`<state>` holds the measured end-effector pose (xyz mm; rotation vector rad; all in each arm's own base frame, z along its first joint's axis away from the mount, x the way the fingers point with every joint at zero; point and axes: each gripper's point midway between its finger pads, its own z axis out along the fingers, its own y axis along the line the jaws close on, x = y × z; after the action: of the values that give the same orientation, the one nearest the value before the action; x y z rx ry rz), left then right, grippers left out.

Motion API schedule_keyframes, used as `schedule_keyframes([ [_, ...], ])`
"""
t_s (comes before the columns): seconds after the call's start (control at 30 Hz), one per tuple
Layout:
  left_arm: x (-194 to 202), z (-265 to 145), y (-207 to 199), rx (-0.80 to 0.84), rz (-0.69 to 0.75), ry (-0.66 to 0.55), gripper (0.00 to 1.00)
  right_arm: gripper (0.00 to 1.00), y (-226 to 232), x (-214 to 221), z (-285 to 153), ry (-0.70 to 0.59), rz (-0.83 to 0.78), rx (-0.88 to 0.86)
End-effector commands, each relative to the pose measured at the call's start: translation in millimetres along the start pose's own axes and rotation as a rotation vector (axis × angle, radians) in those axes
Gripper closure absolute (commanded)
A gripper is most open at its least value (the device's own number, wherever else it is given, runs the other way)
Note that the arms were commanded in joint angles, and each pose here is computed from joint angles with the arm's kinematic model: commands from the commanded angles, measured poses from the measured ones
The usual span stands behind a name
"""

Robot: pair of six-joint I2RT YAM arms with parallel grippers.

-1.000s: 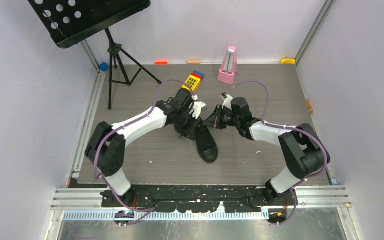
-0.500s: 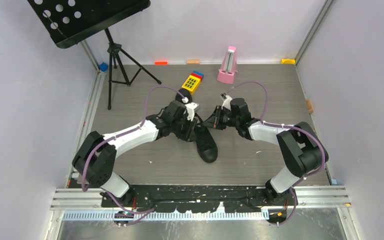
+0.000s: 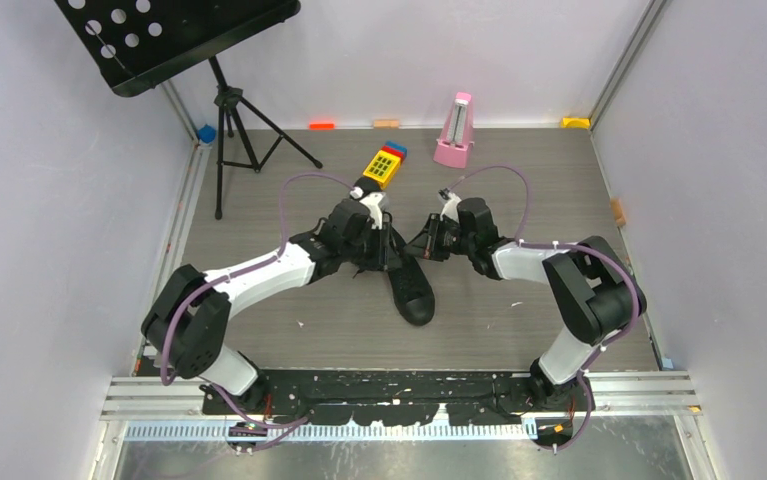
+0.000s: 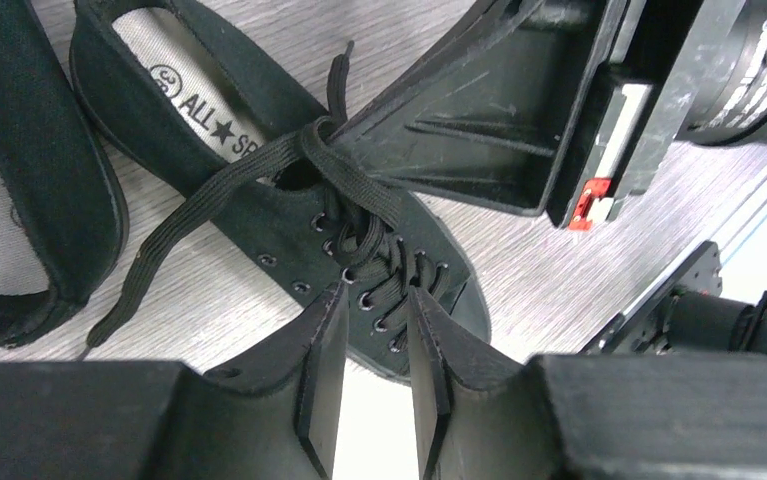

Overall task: Tie the shoes
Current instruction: Wrap the shoelace around the shoelace.

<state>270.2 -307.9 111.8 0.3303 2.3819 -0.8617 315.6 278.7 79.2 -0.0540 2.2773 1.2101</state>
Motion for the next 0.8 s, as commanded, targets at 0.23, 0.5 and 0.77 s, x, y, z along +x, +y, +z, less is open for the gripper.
schedule_keyframes([
  [0.23, -17.4, -4.2, -11.5, 0.002, -0.215, -0.141, 0.71, 1.0, 12.9, -8.3, 5.7, -0.029, -0.033, -0.065],
  [0.5, -13.7, -44.3, -2.5, -0.065, -0.214, -0.226, 0.48, 1.0, 13.5, -7.1, 5.8, -0.035, -0.031, -0.079],
  [0.77, -13.1, -70.3, 5.9, 0.049, -0.31, -0.362, 0.17, 1.0, 14.8, -7.3, 6.0, -0.039, -0.029, -0.089],
])
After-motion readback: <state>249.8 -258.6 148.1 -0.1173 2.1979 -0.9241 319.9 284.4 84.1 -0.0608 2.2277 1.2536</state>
